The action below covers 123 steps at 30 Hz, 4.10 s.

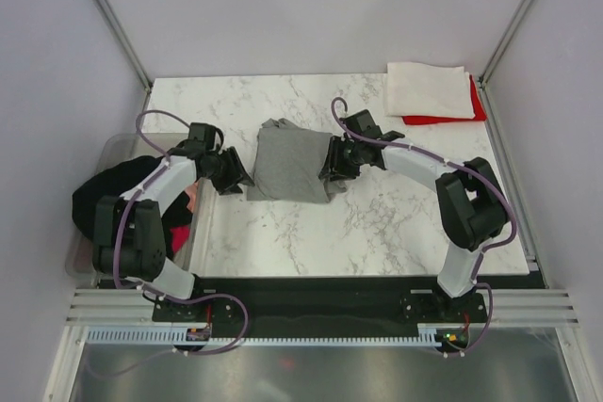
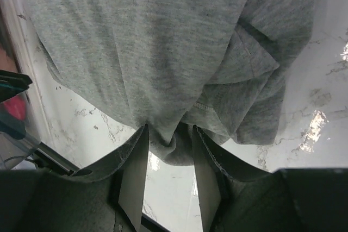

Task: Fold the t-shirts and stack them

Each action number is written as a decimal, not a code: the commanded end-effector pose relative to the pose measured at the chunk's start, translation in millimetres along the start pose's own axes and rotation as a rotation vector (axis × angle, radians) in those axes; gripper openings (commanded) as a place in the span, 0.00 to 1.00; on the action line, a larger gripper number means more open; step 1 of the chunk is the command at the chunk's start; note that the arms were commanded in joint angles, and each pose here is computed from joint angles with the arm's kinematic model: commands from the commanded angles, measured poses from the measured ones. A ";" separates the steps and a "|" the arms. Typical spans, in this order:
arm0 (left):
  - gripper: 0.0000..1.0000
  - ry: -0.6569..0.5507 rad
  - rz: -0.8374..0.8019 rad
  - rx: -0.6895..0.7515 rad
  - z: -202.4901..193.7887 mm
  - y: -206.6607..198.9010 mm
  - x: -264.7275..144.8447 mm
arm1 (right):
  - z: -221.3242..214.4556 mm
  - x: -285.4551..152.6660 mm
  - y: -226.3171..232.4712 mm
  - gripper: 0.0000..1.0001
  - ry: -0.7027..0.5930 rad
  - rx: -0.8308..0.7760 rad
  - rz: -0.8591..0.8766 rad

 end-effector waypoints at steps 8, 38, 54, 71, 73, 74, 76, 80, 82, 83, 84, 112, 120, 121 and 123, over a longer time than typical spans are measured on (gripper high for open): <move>0.49 -0.082 -0.043 -0.011 16.6 3.9 36.3 | 2.2 17.2 9.1 0.44 -0.032 -0.010 0.059; 0.02 -0.203 -0.061 0.016 14.3 -14.2 -23.2 | 9.5 -42.4 -17.9 0.00 -0.100 -0.110 -0.183; 0.61 -0.119 -0.061 0.031 -18.6 1.0 -32.8 | 32.7 -56.9 -24.6 0.80 -0.152 -0.162 -0.192; 0.62 -0.312 -0.197 0.218 -80.1 5.6 -128.9 | 112.3 29.5 -83.6 0.89 -0.145 0.010 0.219; 0.62 -0.347 -0.212 0.226 -81.5 5.6 -132.1 | 100.3 48.1 -89.6 0.87 -0.090 0.065 0.269; 0.62 -0.356 -0.213 0.229 -81.3 5.6 -132.5 | 101.0 54.0 -88.8 0.86 -0.116 0.056 0.309; 0.62 -0.365 -0.215 0.230 -81.9 5.6 -134.1 | 86.6 67.0 -89.2 0.85 -0.076 0.095 0.355; 0.62 -0.370 -0.218 0.234 -82.4 5.8 -134.4 | 69.0 94.3 -78.2 0.80 -0.026 0.064 0.402; 0.62 -0.370 -0.220 0.234 -82.3 5.5 -134.8 | 62.3 102.8 -67.4 0.76 -0.001 0.067 0.436; 0.62 -0.372 -0.220 0.235 -81.7 5.3 -134.6 | 60.8 108.8 -66.2 0.69 -0.006 0.063 0.450; 0.62 -0.372 -0.218 0.234 -81.8 5.5 -134.6 | 58.2 112.4 -61.9 0.65 0.001 0.058 0.461; 0.58 -0.490 -0.243 0.280 -83.3 4.5 -149.7 | 191.0 -77.0 -56.9 0.00 -0.374 -0.388 -0.222; 0.57 -0.483 -0.229 0.270 -82.0 5.4 -147.0 | 235.2 -120.0 -83.0 0.00 -0.491 -0.449 -0.322; 0.57 -0.474 -0.223 0.267 -80.7 5.3 -145.0 | 238.1 -121.5 -84.4 0.00 -0.493 -0.459 -0.323; 0.56 -0.467 -0.220 0.267 -79.8 5.2 -143.8 | 249.5 -128.4 -91.0 0.00 -0.519 -0.485 -0.339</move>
Point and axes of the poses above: each gripper's point midway between its finger pads, its own x axis out along the fingers, its own y axis along the line the jaws close on, z = x × y, the point moved 10 cm from there along -x, back along the fingers, and after that the axes turned 3 degrees about -x, right-handed, at the moved point
